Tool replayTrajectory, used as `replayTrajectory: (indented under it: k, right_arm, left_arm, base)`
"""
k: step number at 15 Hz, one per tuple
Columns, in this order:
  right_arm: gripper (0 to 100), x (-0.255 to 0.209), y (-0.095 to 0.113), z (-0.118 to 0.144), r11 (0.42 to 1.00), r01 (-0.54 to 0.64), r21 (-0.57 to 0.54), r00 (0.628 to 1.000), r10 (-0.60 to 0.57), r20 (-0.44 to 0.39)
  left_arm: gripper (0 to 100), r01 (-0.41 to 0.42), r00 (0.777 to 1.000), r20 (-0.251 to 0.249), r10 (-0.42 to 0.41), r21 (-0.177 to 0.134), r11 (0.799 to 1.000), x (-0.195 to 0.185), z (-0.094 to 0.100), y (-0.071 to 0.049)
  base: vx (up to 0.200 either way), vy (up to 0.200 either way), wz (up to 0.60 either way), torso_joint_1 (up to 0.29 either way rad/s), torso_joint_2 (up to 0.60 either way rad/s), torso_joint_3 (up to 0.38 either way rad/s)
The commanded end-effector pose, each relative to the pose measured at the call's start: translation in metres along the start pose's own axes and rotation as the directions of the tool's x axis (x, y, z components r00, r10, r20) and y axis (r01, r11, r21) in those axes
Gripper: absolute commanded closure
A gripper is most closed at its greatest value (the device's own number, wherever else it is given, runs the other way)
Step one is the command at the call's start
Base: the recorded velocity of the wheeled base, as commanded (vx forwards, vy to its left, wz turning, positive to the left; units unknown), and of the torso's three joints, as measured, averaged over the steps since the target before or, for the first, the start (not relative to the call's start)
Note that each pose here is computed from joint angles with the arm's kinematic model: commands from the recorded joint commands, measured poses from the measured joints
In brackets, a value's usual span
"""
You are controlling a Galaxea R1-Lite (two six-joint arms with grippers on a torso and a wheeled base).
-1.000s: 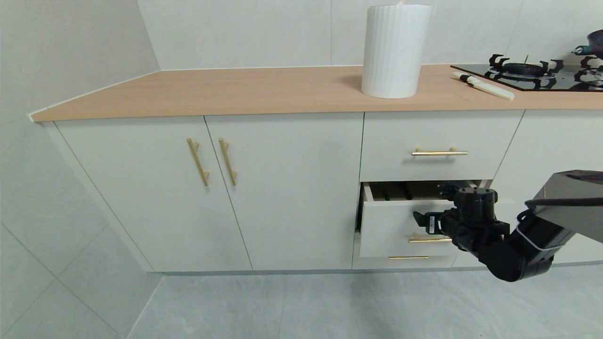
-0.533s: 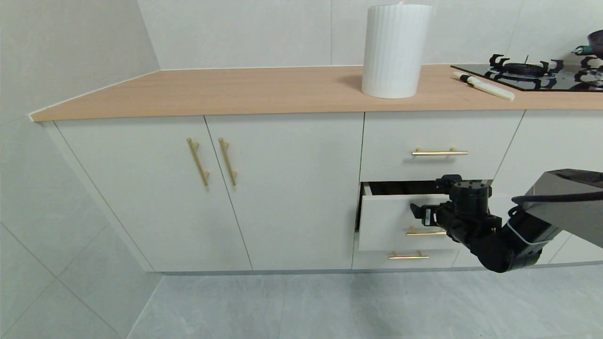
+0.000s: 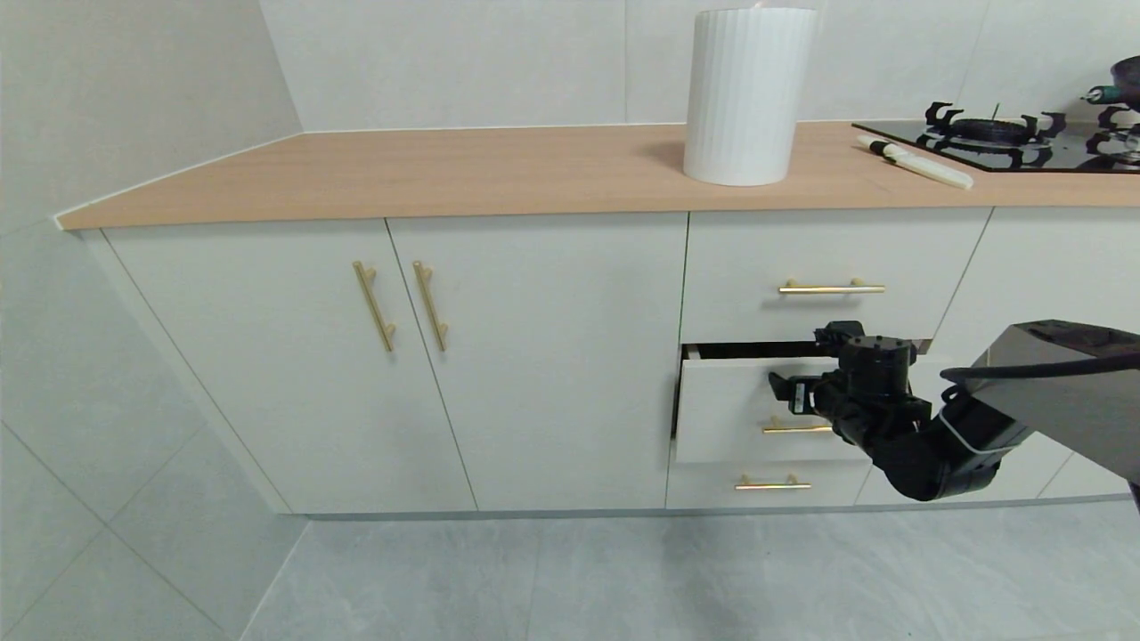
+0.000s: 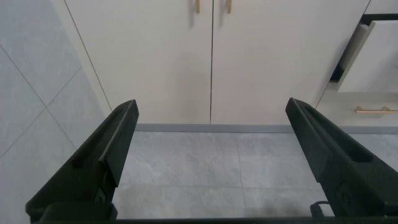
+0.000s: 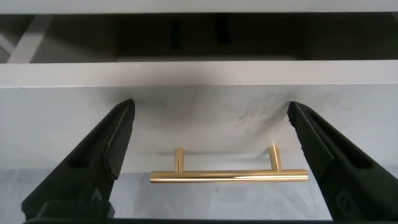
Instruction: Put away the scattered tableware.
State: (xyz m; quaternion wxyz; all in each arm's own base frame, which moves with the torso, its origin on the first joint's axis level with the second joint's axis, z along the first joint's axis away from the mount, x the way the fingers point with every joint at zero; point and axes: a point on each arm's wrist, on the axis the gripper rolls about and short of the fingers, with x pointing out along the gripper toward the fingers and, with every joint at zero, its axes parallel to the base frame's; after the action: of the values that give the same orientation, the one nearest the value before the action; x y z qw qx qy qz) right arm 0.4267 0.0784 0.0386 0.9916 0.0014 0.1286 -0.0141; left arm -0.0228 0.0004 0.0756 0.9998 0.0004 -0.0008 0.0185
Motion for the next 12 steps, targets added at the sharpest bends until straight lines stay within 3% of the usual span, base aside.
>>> replayTrajectory:
  k: [1,4,12]
  right_arm:
    - [0,0.004,0.0,-0.005,1.0,0.004,0.001,1.0,-0.004,-0.004]
    - [0,0.012,-0.003,-0.022,1.0,0.015,0.002,1.0,-0.015,-0.016]
    - [0,0.029,-0.004,-0.019,0.999,0.035,0.02,0.998,-0.036,0.044]
  left_arm:
    - [0,-0.001,1.0,0.0,0.001,-0.001,1.0,0.0,0.0,0.0]
    - [0,-0.001,1.0,0.0,0.001,-0.001,1.0,0.0,0.0,0.0]
    - [0,-0.001,1.0,0.0,0.001,-0.001,1.0,0.0,0.0,0.0]
  base:
    - [0.0,0.0,0.0,0.0,0.0,0.0]
    - [0.0,0.0,0.0,0.0,0.0,0.0]
    - [0.0,0.0,0.0,0.0,0.0,0.0]
